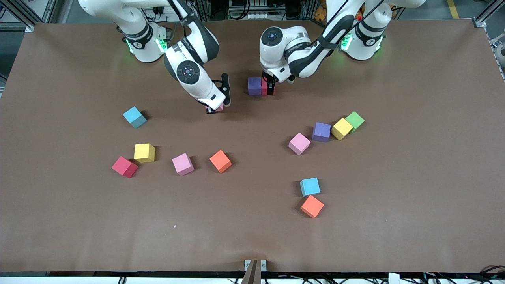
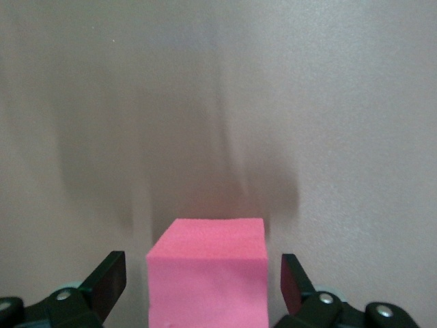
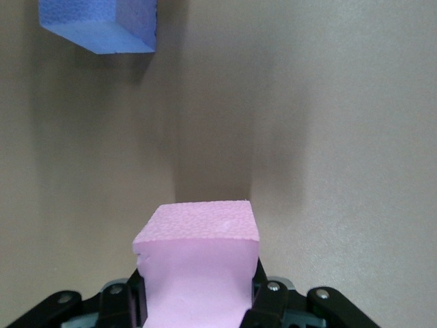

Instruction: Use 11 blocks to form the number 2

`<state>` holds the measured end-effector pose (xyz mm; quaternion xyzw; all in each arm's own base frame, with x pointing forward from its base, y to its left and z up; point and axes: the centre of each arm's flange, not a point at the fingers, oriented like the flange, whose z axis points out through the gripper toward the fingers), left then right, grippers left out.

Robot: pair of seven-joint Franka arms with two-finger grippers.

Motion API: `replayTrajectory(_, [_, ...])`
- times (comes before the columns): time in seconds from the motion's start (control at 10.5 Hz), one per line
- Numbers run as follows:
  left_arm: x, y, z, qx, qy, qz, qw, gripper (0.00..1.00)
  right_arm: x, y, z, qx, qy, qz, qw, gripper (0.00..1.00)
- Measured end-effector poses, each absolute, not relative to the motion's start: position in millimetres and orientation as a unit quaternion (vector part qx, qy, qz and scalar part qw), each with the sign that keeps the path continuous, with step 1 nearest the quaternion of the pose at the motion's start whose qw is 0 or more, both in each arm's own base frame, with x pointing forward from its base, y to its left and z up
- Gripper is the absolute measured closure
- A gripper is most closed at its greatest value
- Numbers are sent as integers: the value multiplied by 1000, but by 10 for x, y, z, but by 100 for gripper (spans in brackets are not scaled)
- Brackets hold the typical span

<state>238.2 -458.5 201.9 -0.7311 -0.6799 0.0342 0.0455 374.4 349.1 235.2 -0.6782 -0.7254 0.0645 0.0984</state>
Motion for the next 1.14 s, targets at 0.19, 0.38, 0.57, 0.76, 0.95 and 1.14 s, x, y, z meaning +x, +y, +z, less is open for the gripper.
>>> replayTrajectory(0.19, [2436, -4576, 2190, -731, -680, 41, 51, 0, 3608, 3636, 2354, -682, -722, 68, 95, 45])
replayTrajectory(0.38, [2657, -4486, 2577, -723, -686, 63, 42, 0, 3412, 3847, 2362, -690, -715, 65, 89, 45])
replayTrajectory(0.57, [2959, -4273, 2971, -713, -697, 74, 31, 0, 3119, 4113, 2371, -708, -698, 65, 82, 45])
replayTrajectory(0.76, [3179, -4076, 3060, -709, -700, 69, 42, 0, 2814, 4355, 2350, -723, -684, 62, 75, 45])
replayTrajectory(0.95, [3386, -3920, 3040, -723, -686, 63, 47, 0, 2656, 4471, 2271, -728, -680, 58, 71, 45])
replayTrajectory(1.14, [3846, -3670, 3073, -755, -652, 61, 35, 0, 2631, 4503, 2178, -733, -674, 52, 69, 45])
